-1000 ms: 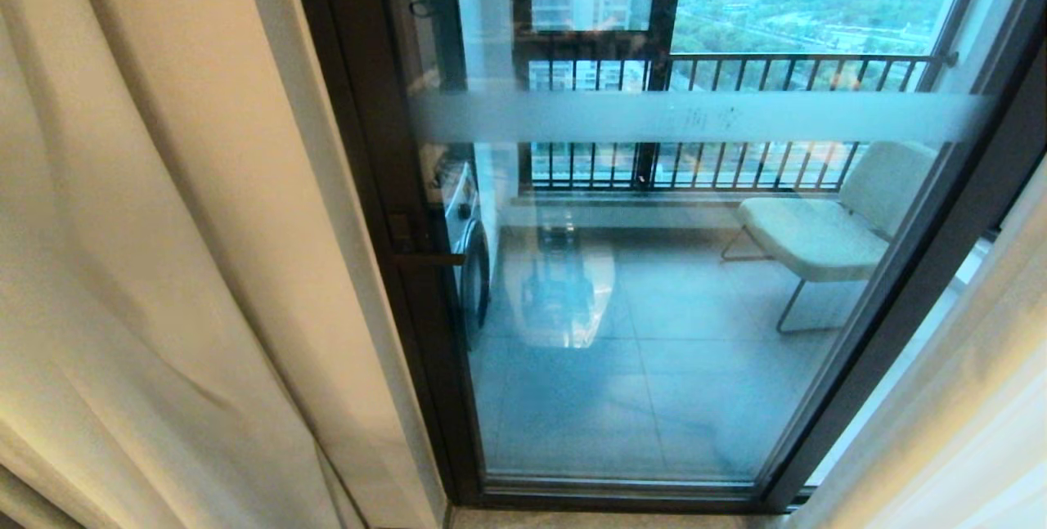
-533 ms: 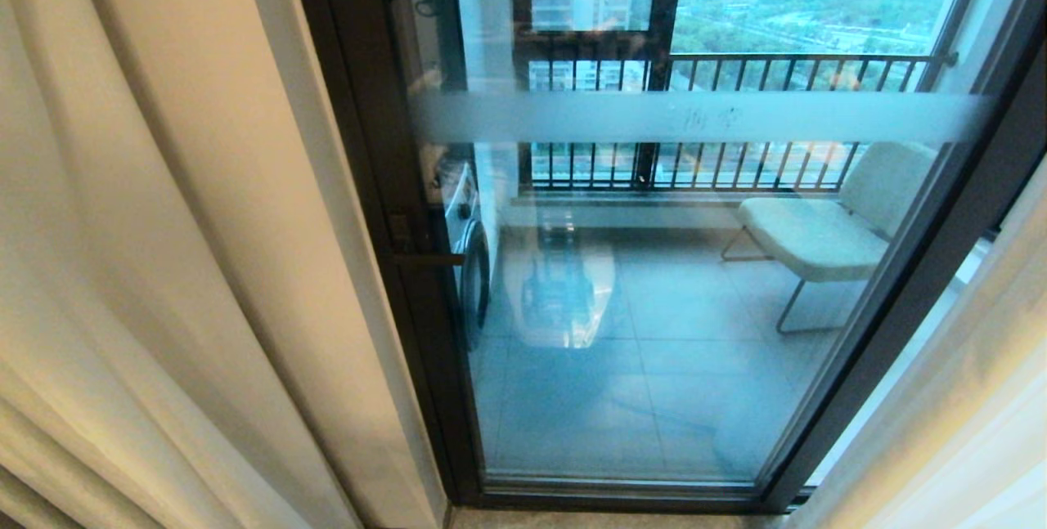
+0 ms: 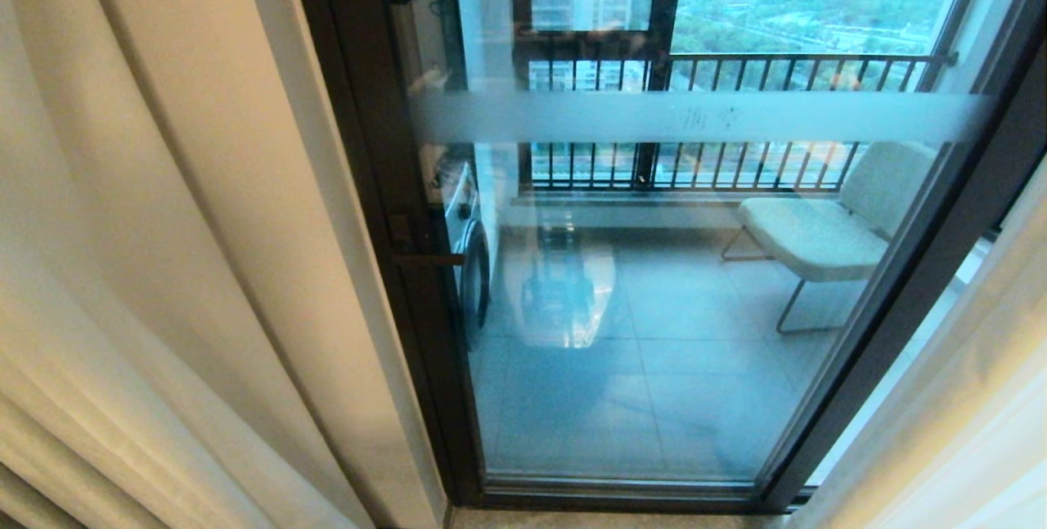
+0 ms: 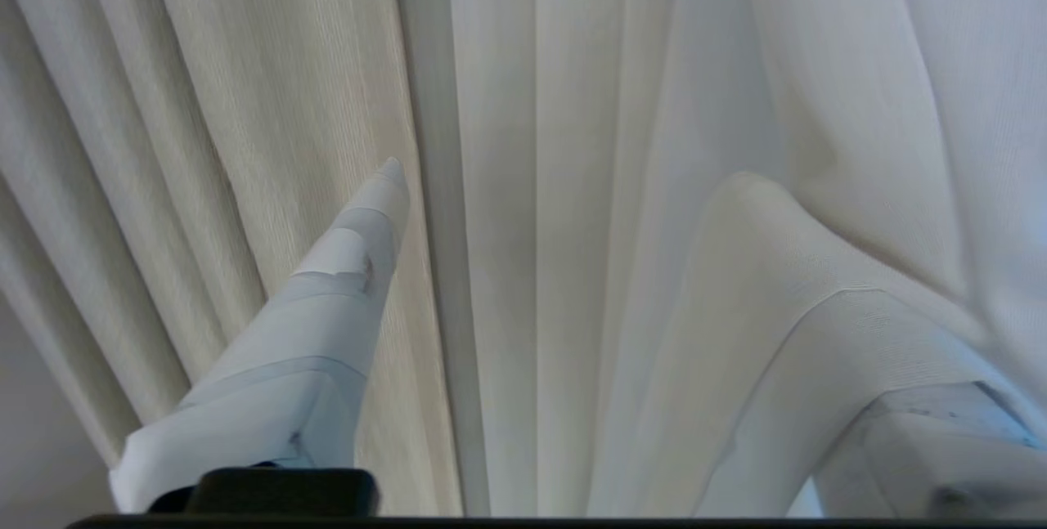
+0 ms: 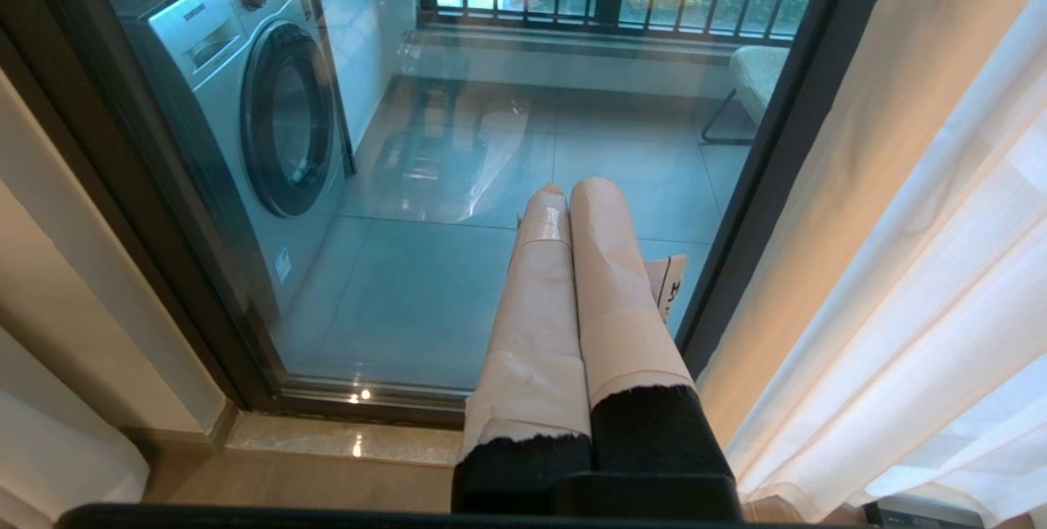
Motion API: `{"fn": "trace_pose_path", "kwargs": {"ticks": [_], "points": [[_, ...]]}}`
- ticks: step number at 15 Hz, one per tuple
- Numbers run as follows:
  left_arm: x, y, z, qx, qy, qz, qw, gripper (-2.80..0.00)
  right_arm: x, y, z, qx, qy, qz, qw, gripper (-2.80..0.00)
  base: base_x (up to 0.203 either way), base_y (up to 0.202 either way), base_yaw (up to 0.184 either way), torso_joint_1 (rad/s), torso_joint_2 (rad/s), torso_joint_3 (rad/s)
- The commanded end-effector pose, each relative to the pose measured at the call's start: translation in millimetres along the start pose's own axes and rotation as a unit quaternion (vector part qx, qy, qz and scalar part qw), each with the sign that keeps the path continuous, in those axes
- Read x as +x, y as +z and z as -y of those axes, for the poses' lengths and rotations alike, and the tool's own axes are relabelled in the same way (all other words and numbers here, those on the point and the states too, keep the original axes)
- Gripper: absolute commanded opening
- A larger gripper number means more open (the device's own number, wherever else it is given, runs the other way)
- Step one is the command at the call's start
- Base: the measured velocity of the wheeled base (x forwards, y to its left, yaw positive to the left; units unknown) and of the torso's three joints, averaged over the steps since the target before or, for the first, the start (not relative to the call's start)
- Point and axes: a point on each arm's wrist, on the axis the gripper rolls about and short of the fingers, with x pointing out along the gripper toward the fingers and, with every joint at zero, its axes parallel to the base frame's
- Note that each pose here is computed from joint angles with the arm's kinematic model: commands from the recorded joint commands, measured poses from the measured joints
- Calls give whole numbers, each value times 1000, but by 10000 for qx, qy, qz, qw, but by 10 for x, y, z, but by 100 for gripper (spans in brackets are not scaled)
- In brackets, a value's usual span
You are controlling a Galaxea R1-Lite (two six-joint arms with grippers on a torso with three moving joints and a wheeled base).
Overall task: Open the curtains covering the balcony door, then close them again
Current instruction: Pull the inner curtains open on both sides
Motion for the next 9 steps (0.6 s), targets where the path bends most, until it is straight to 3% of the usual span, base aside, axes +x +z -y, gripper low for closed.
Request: {"fn": "trace_pose_path", "kwargs": {"ticks": [1,8,9], "points": [[-307,71,102,43,-20,146,9999,0,1,1,0,-5,3,-1,10000,-280,0,0,0,0,0,0],[-1224,-130,361,83,-40,231,9997,0,1,1,0,-5,3,-1,10000,-280,0,0,0,0,0,0],[-1357,-162,397,95,-44,267,9996,-280,1,0,0,-4,3,-8,10000,-280,0,0,0,0,0,0]]}}
